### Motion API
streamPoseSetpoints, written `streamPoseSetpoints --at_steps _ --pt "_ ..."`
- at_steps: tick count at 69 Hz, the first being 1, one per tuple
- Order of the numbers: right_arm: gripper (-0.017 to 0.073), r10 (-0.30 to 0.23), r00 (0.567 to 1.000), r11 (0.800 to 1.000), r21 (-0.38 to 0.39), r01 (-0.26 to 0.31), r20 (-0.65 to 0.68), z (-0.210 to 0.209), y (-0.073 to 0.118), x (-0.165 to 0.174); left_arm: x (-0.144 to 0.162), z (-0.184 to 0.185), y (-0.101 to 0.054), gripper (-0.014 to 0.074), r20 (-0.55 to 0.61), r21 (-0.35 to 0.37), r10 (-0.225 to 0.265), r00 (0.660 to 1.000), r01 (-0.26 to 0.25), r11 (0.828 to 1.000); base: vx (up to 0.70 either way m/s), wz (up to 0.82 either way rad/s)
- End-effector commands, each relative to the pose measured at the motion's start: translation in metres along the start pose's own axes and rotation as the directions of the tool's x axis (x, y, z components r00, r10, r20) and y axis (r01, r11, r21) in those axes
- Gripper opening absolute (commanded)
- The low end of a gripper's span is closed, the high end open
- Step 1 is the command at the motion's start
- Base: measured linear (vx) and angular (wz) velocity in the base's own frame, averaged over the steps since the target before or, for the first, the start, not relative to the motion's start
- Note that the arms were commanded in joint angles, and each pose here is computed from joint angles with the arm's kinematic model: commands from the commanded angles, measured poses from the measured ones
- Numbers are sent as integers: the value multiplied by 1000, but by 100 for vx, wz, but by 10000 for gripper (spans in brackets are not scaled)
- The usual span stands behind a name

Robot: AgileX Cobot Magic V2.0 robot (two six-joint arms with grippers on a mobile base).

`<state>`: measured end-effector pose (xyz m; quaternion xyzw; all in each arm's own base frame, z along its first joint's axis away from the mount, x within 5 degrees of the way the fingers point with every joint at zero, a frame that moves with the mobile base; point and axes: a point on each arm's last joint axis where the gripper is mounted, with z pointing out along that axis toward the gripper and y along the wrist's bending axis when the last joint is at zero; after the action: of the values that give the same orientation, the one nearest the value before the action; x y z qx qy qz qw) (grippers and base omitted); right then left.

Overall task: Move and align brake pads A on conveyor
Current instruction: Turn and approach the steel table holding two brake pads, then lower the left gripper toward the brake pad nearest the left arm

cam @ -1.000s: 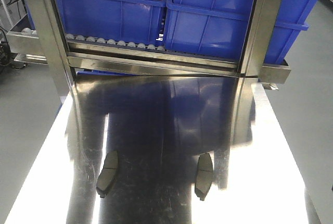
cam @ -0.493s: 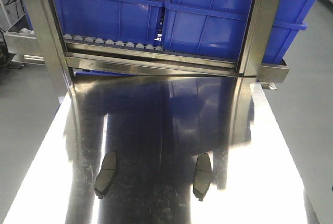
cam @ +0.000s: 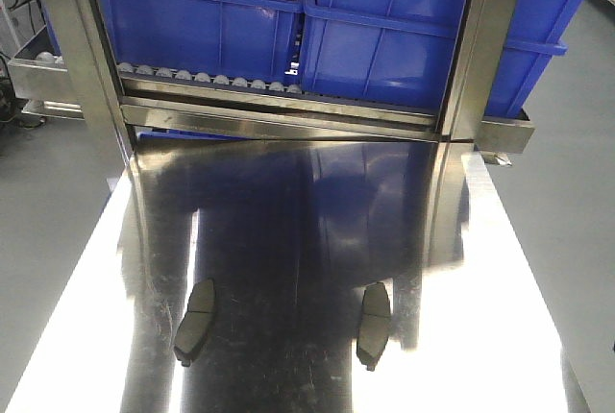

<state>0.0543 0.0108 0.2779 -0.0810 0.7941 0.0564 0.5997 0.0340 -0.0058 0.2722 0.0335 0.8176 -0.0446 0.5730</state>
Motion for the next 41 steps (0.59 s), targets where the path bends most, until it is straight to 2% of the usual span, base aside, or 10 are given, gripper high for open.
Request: streamPoseSetpoints --at_steps 1,10,17,22,32,41 --pt "505 -16 996 1000 8 16 85 -2 -1 -14 -14 -2 0 439 88 3 2 996 -2 1000 0 0" --pt "505 -16 996 1000 8 16 85 -2 -1 -14 -13 -2 -1 439 78 10 -16 997 15 1000 0 0" --pt "505 -16 996 1000 8 16 85 -2 -1 -14 -14 -1 -1 439 49 12 -99 994 99 995 0 0" --pt "505 -16 996 1000 8 16 85 -2 -1 -14 -18 5 0 439 -18 0 -133 991 133 991 0 0" --pt "505 -16 996 1000 8 16 85 -2 -1 -14 -32 28 0 439 -200 -27 -137 970 134 991 0 0" --pt "505 -16 996 1000 8 16 85 -2 -1 -14 -45 57 0 439 -358 -52 -140 923 130 990 0 0"
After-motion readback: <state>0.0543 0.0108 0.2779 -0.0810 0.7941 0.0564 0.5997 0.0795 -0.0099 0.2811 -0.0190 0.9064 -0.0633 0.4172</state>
